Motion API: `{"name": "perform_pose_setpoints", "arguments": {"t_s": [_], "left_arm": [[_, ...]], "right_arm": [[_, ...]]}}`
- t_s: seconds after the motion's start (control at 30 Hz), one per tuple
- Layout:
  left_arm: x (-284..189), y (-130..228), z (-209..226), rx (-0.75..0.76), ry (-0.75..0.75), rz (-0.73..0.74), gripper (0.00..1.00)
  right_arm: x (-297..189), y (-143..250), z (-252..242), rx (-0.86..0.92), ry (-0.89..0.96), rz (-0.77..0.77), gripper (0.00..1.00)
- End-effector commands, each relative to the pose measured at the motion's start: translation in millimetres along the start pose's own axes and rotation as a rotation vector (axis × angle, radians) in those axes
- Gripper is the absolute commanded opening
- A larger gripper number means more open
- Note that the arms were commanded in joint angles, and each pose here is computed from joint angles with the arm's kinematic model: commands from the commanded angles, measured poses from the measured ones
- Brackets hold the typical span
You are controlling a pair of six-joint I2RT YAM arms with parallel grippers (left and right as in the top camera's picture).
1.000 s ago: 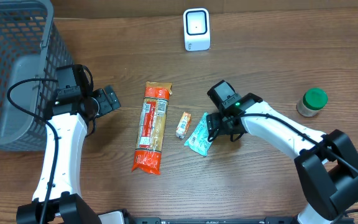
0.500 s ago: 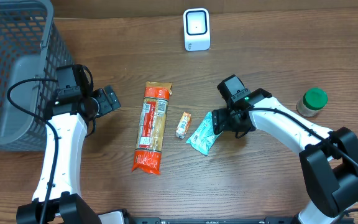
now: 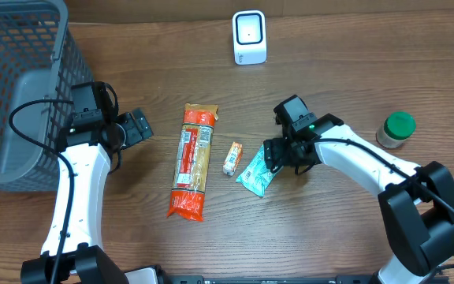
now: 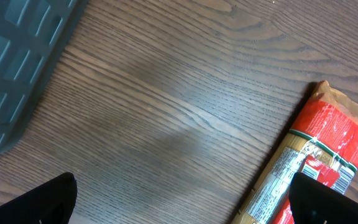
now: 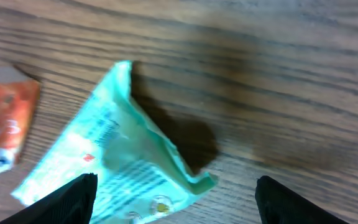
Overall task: Scan the item barcode
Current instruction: 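Lower the right gripper and pinch the mint-green pack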
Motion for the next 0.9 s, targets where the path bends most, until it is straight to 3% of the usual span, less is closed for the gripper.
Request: {"name": "perform_pose_setpoints", "arguments": {"t_s": [0.0, 0.17, 0.37, 0.67, 0.87], "left_arm": [[-6.4, -3.5, 0.3, 0.016, -0.005, -0.024, 1.00], [-6.4, -3.5, 0.3, 0.016, -0.005, -0.024, 1.00], [-6.4, -3.5, 0.3, 0.016, -0.005, -0.024, 1.00], [-6.4, -3.5, 0.3, 0.016, -0.005, -0.024, 1.00], [-6.4, -3.5, 0.3, 0.016, -0.005, -0.024, 1.00]], "right_arm": [[8.3, 8.2, -18.1, -0.011, 0.106, -0.014, 0.83], [6.0, 17.8, -44.0, 0.000, 0.261, 0.009, 0.83], [3.1, 22.2, -55.7, 0.057, 0.283, 0.048, 0.83], [-19.8, 10.0, -36.8, 0.057, 0.112, 0.032, 0.83], [-39.0, 9.9, -23.6, -0.016, -0.006, 0.022, 0.91]]}}
Point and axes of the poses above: each gripper's point midway between its finger pads, its own x axis out along the fingers, its own z axis along the line the jaws close on, y = z × x, the point moved 5 cm from there along -x, back along the fingers, and after that the axes turned 7 degrees about x, right-handed, at the moved point
